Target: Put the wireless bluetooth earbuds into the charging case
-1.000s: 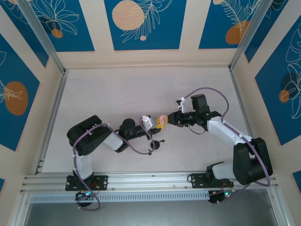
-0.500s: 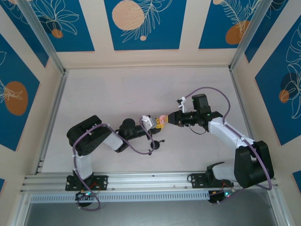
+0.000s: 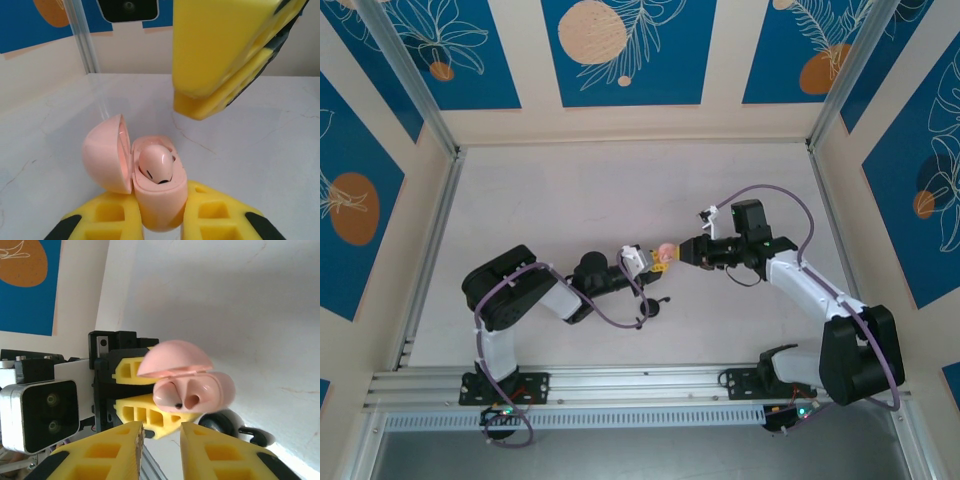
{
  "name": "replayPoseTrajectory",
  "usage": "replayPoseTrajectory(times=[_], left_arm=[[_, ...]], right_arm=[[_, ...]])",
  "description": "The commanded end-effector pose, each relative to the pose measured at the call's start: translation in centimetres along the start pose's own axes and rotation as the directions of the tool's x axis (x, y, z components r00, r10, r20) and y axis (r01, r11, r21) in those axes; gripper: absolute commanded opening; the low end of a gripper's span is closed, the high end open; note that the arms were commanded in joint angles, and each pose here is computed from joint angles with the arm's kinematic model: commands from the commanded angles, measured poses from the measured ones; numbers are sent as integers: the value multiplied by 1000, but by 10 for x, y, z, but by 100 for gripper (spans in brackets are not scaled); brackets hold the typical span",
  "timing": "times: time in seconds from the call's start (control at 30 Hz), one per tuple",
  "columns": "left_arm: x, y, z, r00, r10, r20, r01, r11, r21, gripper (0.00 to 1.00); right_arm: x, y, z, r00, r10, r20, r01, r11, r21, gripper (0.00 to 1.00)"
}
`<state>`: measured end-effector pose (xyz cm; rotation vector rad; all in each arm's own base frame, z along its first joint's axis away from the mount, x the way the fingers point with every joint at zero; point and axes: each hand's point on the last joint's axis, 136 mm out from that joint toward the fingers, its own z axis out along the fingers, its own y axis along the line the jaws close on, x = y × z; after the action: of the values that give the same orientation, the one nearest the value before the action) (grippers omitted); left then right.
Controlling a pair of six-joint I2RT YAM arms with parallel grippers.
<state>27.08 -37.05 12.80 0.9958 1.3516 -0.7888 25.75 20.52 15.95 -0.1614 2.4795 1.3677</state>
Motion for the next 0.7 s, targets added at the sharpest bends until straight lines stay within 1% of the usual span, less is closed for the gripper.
replayPoseTrajectory(times=[0.0, 0.27, 0.47, 0.67], left_arm=[[-13, 3, -3, 999, 35, 39, -33, 999, -35, 10], [2, 11, -16, 1000, 14, -8, -15, 995, -103, 10], [11, 16, -27, 999, -1, -40, -5, 989, -145, 10], [18, 23, -37, 998, -10, -64, -2, 983, -185, 10]], right_arm=[[-1, -5, -9, 1000, 16, -14, -15, 998, 66, 28], [-11, -45, -16, 995, 61, -78, -34, 950, 309, 34], [-39, -80, -5, 990, 89, -106, -32, 893, 449, 38], [-66, -114, 18, 981, 128, -148, -34, 856, 516, 40]])
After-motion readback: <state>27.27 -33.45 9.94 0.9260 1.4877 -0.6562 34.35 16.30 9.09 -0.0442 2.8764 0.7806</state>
